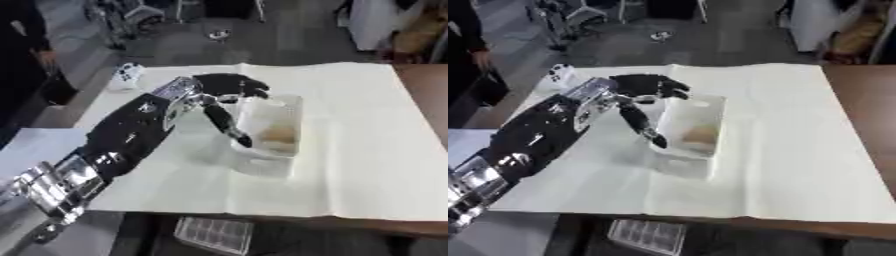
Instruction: Pick up objects on the table and place them in the box.
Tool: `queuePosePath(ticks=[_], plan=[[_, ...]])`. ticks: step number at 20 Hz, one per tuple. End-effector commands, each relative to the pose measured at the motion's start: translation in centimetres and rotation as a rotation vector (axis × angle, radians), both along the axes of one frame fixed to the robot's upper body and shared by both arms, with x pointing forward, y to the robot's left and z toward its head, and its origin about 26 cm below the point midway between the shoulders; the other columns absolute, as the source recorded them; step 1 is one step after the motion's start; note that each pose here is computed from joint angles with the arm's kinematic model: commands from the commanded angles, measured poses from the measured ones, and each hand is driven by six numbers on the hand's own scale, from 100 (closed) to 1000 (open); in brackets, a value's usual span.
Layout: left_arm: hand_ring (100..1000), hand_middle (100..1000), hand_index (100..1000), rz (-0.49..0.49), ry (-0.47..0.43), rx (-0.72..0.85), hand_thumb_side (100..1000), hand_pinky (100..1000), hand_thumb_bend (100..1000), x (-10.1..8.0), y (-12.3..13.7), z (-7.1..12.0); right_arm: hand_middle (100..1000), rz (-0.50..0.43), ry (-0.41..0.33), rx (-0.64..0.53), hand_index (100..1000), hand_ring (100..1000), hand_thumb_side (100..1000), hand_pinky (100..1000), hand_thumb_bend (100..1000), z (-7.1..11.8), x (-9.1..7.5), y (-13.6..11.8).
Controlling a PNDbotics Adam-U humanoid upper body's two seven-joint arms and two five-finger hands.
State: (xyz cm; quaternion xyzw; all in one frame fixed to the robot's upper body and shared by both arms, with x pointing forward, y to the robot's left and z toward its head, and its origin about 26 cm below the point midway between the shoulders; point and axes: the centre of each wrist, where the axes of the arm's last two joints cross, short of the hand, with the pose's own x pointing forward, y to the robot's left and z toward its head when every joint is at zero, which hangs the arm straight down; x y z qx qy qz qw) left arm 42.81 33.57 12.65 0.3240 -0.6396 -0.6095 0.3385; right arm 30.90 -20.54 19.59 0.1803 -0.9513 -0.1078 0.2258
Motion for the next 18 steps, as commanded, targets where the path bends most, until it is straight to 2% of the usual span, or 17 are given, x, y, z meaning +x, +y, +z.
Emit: queuePosePath(ticks=[1,5,10,13,18], plan=[[985,964,950,0.103,-0.093,-0.099,1000,980,1000,-0.5,1.9,4.0,451,-0.015,-0.012,-0.012,625,458,1000,366,100,0.3,0.0,-0.4],[922,920,899,0.18,-0.137,-0.202,984,877,1000,-2.5,3.1,6.1,451,-0.027,-0.008,-0.021,625,457,1000,366,100,0.1,0.0,-0.8],[849,869,856,0.227,-0.2,-0.451,935,713,920,-7.1,3.8,7.4,452,-0.047,-0.014,-0.026,625,458,1000,366,100,0.2,0.0,-1.2],[830,857,850,0.223,-0.214,-0.61,916,654,897,-9.8,2.9,7.1,453,-0.062,-0.017,-0.028,624,458,1000,366,100,0.2,0.1,-1.5],[812,842,845,0.18,-0.187,-0.84,906,604,884,-13.8,-0.2,4.4,453,-0.097,-0.015,-0.029,625,458,1000,366,100,-0.1,0.0,-2.1]])
